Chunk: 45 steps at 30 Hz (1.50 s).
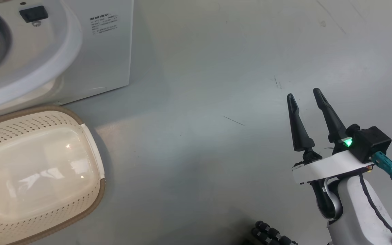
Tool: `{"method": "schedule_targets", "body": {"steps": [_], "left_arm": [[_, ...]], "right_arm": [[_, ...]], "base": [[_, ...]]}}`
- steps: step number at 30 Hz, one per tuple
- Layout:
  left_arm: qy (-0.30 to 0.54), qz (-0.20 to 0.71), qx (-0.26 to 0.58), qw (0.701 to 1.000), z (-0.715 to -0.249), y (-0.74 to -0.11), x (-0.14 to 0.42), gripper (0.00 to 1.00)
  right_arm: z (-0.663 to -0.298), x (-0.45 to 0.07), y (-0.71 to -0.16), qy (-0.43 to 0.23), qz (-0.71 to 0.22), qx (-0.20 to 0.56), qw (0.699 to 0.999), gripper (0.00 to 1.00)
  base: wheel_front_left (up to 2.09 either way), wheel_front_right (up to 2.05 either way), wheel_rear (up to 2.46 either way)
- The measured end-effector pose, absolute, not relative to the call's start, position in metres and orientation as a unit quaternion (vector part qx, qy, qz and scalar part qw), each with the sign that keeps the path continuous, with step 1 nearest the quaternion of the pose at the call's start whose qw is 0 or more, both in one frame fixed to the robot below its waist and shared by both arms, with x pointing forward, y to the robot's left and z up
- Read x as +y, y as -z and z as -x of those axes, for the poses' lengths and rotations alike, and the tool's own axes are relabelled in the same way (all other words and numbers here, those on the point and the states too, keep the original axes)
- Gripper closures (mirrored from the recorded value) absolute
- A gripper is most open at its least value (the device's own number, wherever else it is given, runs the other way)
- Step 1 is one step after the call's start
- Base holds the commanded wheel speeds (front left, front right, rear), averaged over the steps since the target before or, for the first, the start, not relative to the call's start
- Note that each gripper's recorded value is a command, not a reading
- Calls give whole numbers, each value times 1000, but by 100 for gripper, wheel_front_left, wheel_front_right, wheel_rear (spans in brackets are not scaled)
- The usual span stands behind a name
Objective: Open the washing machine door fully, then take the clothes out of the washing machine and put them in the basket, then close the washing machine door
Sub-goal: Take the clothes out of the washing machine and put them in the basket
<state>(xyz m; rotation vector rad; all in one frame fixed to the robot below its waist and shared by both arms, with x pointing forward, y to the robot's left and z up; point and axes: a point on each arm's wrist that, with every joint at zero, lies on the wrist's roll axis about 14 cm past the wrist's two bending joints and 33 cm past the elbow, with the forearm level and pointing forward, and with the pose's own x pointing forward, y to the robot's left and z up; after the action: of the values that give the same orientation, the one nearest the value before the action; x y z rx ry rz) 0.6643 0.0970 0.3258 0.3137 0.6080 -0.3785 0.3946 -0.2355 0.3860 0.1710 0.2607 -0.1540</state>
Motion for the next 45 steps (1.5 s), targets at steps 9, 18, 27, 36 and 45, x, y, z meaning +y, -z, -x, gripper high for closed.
{"method": "schedule_targets", "body": {"steps": [9, 18, 27, 36, 45], "left_arm": [[187, -147, 307, 922, -663, -316, 94, 100], [190, -142, 287, 928, -659, -328, 92, 100], [198, -115, 255, 939, -644, -354, 79, 100], [192, -92, 235, 948, -621, -375, 84, 100], [183, -85, 220, 955, -596, -388, 96, 100]], "right_arm": [[-396, -237, -385, 78, -83, 131, 985, 0], [-397, -241, -394, 83, -85, 117, 986, 0], [-400, -240, -410, 78, -87, 93, 989, 0], [-403, -236, -425, 62, -84, 71, 992, 0], [-403, -226, -432, 42, -85, 61, 994, 0]], "base": [[0, 0, 0], [0, 0, 0], [0, 0, 0], [0, 0, 0], [0, 0, 0]]}}
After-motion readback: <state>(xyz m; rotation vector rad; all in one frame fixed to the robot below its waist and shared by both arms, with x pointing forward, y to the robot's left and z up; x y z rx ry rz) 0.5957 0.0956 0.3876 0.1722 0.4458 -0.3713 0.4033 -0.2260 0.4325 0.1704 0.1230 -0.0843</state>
